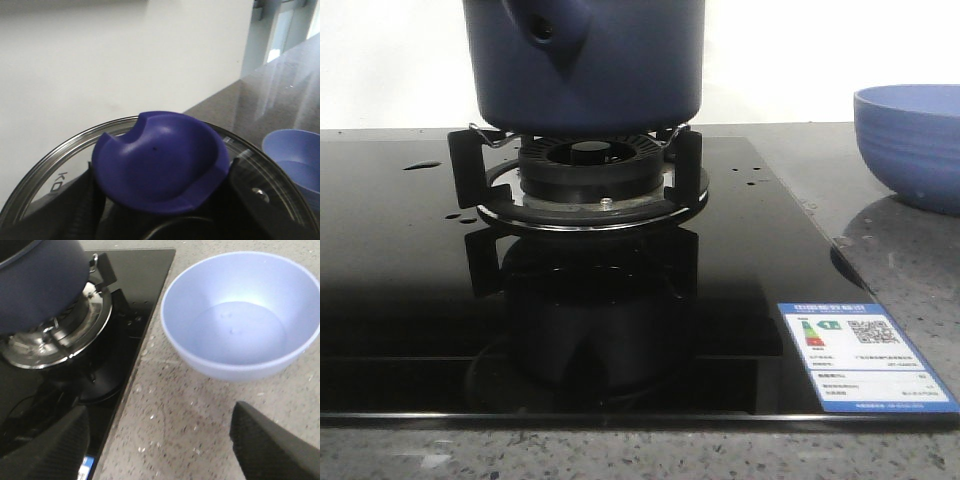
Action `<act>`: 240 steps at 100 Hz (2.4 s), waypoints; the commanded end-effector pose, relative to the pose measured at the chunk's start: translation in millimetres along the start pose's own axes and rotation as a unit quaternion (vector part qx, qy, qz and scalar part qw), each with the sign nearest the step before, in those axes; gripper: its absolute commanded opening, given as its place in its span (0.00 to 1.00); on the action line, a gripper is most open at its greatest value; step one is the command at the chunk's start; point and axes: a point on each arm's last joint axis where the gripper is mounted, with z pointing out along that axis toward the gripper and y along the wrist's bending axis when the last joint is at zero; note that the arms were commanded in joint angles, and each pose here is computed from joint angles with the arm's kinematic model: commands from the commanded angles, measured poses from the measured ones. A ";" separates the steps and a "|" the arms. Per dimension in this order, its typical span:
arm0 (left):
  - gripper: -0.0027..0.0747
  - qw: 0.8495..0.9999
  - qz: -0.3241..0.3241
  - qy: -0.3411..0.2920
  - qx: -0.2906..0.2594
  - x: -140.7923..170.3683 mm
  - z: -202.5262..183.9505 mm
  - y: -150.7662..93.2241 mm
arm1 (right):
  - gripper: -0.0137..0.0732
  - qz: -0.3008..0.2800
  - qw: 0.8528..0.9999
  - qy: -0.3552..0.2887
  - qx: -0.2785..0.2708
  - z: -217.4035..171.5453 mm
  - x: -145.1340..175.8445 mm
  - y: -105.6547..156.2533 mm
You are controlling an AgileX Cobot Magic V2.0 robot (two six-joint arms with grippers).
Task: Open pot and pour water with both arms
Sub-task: 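Grasp the rim of the light blue bowl with the right gripper, then lift the bowl with the right gripper toward the open pot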
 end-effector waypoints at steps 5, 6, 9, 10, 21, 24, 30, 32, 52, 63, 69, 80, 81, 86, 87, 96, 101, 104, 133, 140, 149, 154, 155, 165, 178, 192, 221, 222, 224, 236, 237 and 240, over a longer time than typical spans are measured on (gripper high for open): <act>0.52 0.997 0.003 -0.070 -0.017 -38.7 -34.0 3.6 | 0.77 0.019 0.999 -0.023 0.032 8.5 -36.5 -7.1; 0.52 0.997 0.004 -0.070 -0.022 -39.0 -35.8 5.7 | 0.77 0.020 0.999 -0.023 0.037 8.2 -39.1 -7.9; 0.52 0.997 0.005 -0.073 -0.025 -40.0 -40.0 8.4 | 0.77 0.024 0.998 -0.016 0.048 11.3 -44.3 -10.5; 0.52 0.997 0.005 -0.074 -0.029 -40.8 -42.3 9.8 | 0.77 0.030 0.998 -0.011 0.051 13.8 -45.5 -11.7; 0.52 0.995 -0.006 -0.079 -0.052 -44.2 -57.8 20.3 | 0.77 0.023 0.994 0.023 0.101 26.2 -65.1 -23.7; 0.52 0.995 -0.007 -0.080 -0.059 -44.3 -61.9 24.1 | 0.77 0.022 0.993 0.033 0.114 30.6 -69.5 -27.8; 0.52 0.995 -0.009 -0.080 -0.064 -44.0 -67.4 29.0 | 0.77 0.021 0.989 0.056 0.135 41.9 -77.1 -36.9; 0.52 0.995 -0.012 -0.080 -0.064 -44.0 -69.4 30.4 | 0.77 0.023 0.987 0.063 0.143 44.7 -80.7 -40.8; 0.52 0.993 -0.021 -0.082 -0.081 -42.9 -81.5 42.0 | 0.77 0.077 0.971 0.127 0.186 82.9 -90.1 -84.6; 0.52 0.993 -0.020 -0.080 -0.090 -42.2 -85.0 45.8 | 0.77 0.109 0.963 0.160 0.188 106.4 -85.1 -104.4; 0.52 0.992 -0.019 -0.078 -0.096 -41.5 -87.3 48.4 | 0.76 0.121 0.961 0.177 0.175 118.7 -81.6 -109.3; 0.52 0.991 -0.019 -0.078 -0.104 -41.2 -90.0 51.4 | 0.65 0.140 0.959 0.198 0.147 141.3 -73.9 -113.7; 0.52 0.991 -0.019 -0.078 -0.106 -41.1 -90.5 52.0 | 0.63 0.141 0.959 0.200 0.146 142.4 -73.3 -114.1; 0.52 0.991 -0.019 -0.077 -0.108 -40.9 -91.3 52.9 | 0.52 0.148 0.956 0.207 0.143 148.9 -70.2 -116.3; 0.52 0.991 -0.019 -0.077 -0.110 -40.8 -92.0 53.7 | 0.51 0.150 0.956 0.209 0.143 150.2 -69.6 -116.7; 0.52 0.990 -0.019 -0.077 -0.115 -40.5 -94.2 55.9 | 0.30 0.154 0.955 0.212 0.141 154.0 -68.0 -118.0; 0.52 0.990 -0.019 -0.077 -0.117 -40.5 -94.4 56.2 | 0.19 0.151 0.956 0.209 0.141 154.2 -68.5 -118.2; 0.52 0.990 -0.019 -0.077 -0.118 -40.5 -94.4 56.4 | 0.13 0.149 0.957 0.206 0.141 153.7 -69.2 -118.1; 0.52 0.988 -0.012 -0.067 -0.141 -38.6 -95.3 60.4 | 0.07 0.130 0.962 0.197 0.136 146.3 -73.6 -113.8; 0.52 0.987 -0.012 -0.066 -0.144 -38.6 -95.4 60.9 | 0.07 0.127 0.965 0.188 0.128 141.9 -78.6 -109.7; 0.52 0.987 -0.011 -0.066 -0.145 -38.5 -95.4 61.1 | 0.07 0.126 0.969 0.184 0.104 136.9 -91.0 -103.6; 0.52 0.987 -0.011 -0.065 -0.145 -38.4 -95.4 61.1 | 0.07 0.126 0.972 0.180 0.087 133.5 -100.1 -98.5; 0.52 0.987 -0.011 -0.065 -0.146 -38.4 -95.5 61.3 | 0.07 0.124 0.973 0.178 0.083 132.2 -102.8 -97.5; 0.52 0.987 -0.011 -0.065 -0.148 -38.4 -95.6 61.7 | 0.07 0.115 0.978 0.164 0.051 122.7 -124.0 -86.1; 0.52 0.986 -0.012 -0.065 -0.156 -38.4 -96.0 63.0 | 0.07 0.080 0.986 0.146 0.023 109.3 -154.3 -65.0; 0.52 0.985 -0.012 -0.065 -0.159 -38.3 -96.2 63.5 | 0.07 0.032 0.993 0.110 -0.013 100.9 -183.7 -32.7; 0.52 0.985 -0.012 -0.065 -0.159 -38.3 -96.2 63.6 | 0.09 -0.046 0.991 0.075 -0.099 123.9 -217.1 35.2; 0.52 0.985 -0.012 -0.065 -0.159 -38.3 -96.2 63.6 | 0.09 -0.048 0.991 0.075 -0.102 126.8 -217.2 38.0; 0.52 0.985 -0.012 -0.065 -0.159 -38.3 -96.2 63.6 | 0.09 -0.050 0.991 0.071 -0.106 128.1 -219.1 41.4; 0.52 0.985 -0.012 -0.065 -0.159 -38.3 -96.2 63.6 | 0.09 -0.060 0.989 0.038 -0.132 149.2 -226.4 64.7; 0.52 0.985 -0.012 -0.065 -0.159 -38.3 -96.2 63.6 | 0.09 -0.061 0.989 0.035 -0.133 149.9 -227.1 65.9; 0.52 0.985 -0.012 -0.065 -0.159 -38.3 -96.2 63.6 | 0.09 -0.058 0.988 0.025 -0.139 154.4 -228.2 70.2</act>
